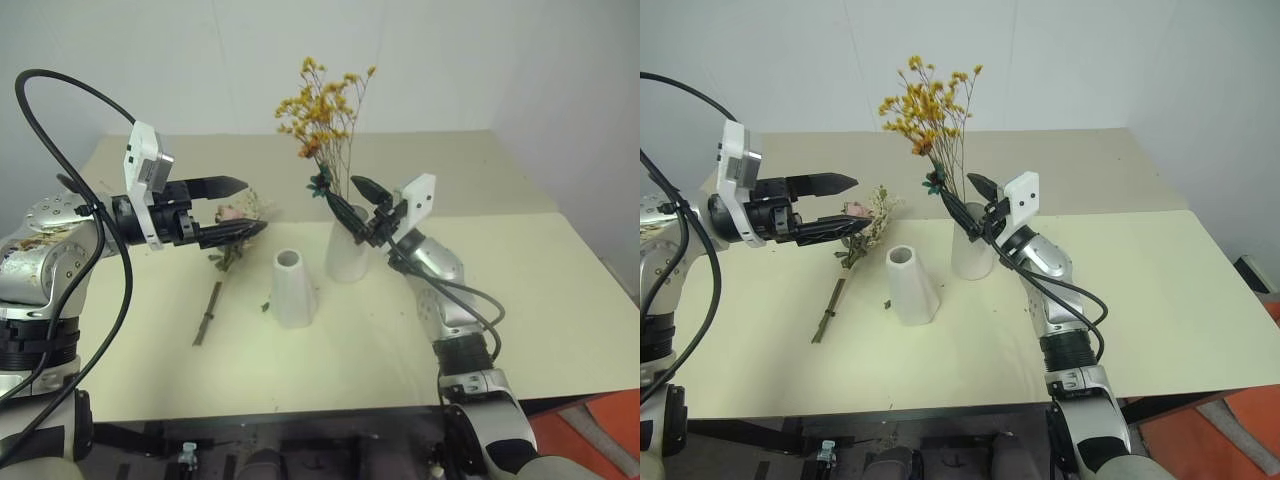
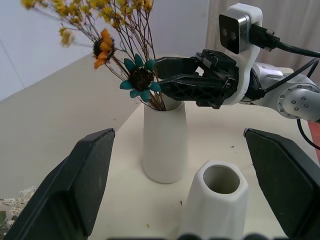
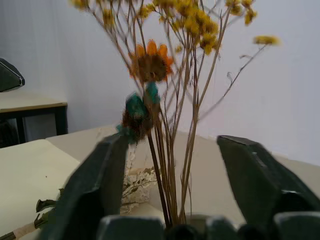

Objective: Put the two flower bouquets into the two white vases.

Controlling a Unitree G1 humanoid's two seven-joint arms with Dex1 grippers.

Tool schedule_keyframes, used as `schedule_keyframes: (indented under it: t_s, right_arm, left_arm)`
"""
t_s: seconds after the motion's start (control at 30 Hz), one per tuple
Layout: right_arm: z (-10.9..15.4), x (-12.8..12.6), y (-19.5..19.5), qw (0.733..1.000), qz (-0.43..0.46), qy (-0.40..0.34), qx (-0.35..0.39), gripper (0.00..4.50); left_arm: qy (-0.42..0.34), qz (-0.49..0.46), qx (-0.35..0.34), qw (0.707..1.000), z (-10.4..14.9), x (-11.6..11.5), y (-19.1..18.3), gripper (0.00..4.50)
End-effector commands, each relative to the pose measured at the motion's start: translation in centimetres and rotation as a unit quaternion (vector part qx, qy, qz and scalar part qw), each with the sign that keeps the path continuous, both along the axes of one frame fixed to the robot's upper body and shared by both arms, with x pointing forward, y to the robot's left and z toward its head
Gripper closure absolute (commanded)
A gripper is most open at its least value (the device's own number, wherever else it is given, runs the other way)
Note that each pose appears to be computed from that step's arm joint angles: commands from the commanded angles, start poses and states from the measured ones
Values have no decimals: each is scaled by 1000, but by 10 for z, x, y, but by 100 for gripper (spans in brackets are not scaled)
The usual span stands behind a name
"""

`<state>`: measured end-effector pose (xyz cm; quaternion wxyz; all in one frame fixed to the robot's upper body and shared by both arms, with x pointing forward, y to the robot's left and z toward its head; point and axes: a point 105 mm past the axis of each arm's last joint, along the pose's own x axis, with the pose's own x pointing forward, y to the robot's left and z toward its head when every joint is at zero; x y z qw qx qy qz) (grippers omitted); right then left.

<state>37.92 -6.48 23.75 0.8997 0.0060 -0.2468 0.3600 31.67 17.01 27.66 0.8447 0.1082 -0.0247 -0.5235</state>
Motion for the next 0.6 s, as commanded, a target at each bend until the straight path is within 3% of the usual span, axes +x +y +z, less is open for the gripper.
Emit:
schedule_keyframes:
  t_s: [0.03,0.3,0.43,0.6]
  right_arm:
    - [16,-14,-22,999,-16,-28,14,4]
    - [12,-39,-68,996,-6,14,-83,4]
    - [18,-55,-77,990,49,28,-129,4]
    - [17,-69,-76,968,149,61,-193,4]
  left_arm:
    - [-19,-2,4,1000,9,-5,0,0]
    - [5,40,16,999,-1,-12,18,0]
    - [29,76,36,996,-11,-16,30,0]
    - [100,196,105,970,-39,-5,53,0]
